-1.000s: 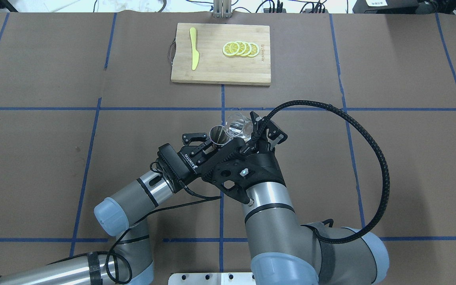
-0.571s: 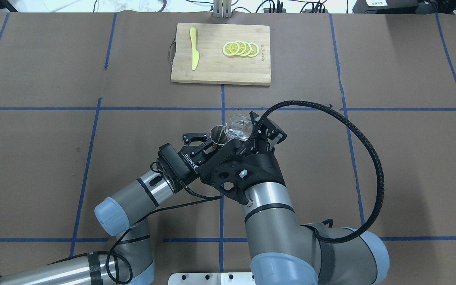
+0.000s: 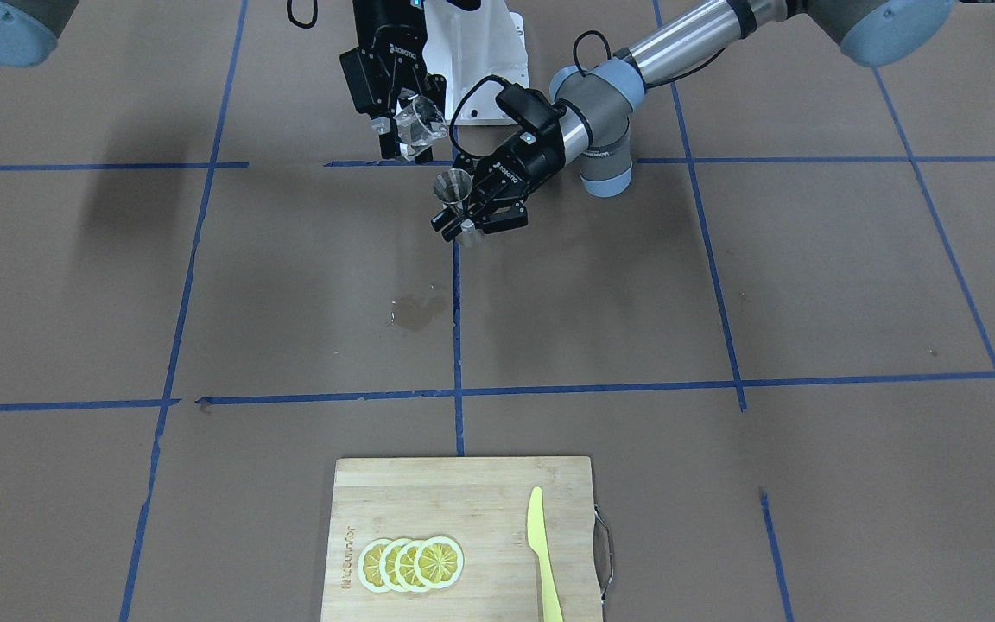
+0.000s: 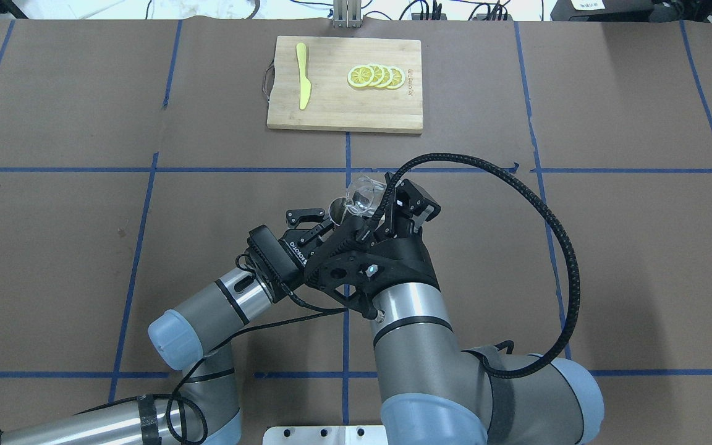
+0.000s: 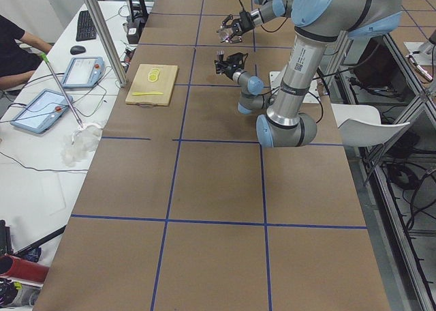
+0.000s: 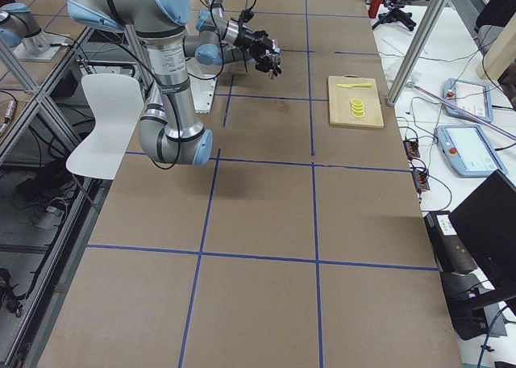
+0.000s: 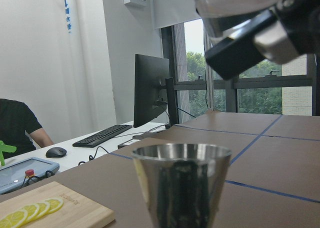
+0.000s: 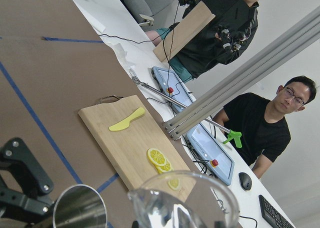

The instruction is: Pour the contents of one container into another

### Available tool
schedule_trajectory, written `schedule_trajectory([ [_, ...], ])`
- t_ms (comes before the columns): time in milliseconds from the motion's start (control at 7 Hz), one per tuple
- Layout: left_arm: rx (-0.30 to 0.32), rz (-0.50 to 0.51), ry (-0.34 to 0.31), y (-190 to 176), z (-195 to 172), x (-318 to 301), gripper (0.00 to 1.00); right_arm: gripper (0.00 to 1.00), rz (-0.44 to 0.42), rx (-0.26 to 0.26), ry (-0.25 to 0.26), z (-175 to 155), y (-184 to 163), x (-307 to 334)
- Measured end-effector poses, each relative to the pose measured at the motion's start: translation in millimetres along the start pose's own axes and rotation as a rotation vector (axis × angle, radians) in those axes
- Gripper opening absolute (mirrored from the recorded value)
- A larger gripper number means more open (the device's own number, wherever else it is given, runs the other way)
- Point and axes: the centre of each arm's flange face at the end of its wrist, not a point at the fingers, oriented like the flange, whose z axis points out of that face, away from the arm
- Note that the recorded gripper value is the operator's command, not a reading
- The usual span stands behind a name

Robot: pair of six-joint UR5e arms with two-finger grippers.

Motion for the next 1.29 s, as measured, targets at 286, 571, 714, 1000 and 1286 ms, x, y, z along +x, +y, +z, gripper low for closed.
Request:
schedule_trajectory([
  [286,0.001,-0.001,0.001,-0.3,-0.2,0.8,0.00,0.00,-0.011,-0.005,0.003,0.5,-0.3,-0.7],
  [571,0.002,-0.003,0.003,-1.0,-0.6,2.4,0.00,0.00,-0.033,-0.009,0.006,2.0,-0.2,-0.7],
  [714,0.003,-0.005,0.004,-1.0,-0.9,3.7,0.00,0.00,-0.047,-0.013,0.009,3.2,0.3,-0.7],
  [1000,0.002,-0.007,0.007,-0.5,-1.5,6.2,0.00,0.00,-0.082,-0.026,0.016,6.3,1.8,0.0],
  [1286,0.001,-0.007,0.007,-0.2,-1.6,6.9,0.00,0.00,-0.120,-0.037,0.019,9.9,2.3,2.5],
])
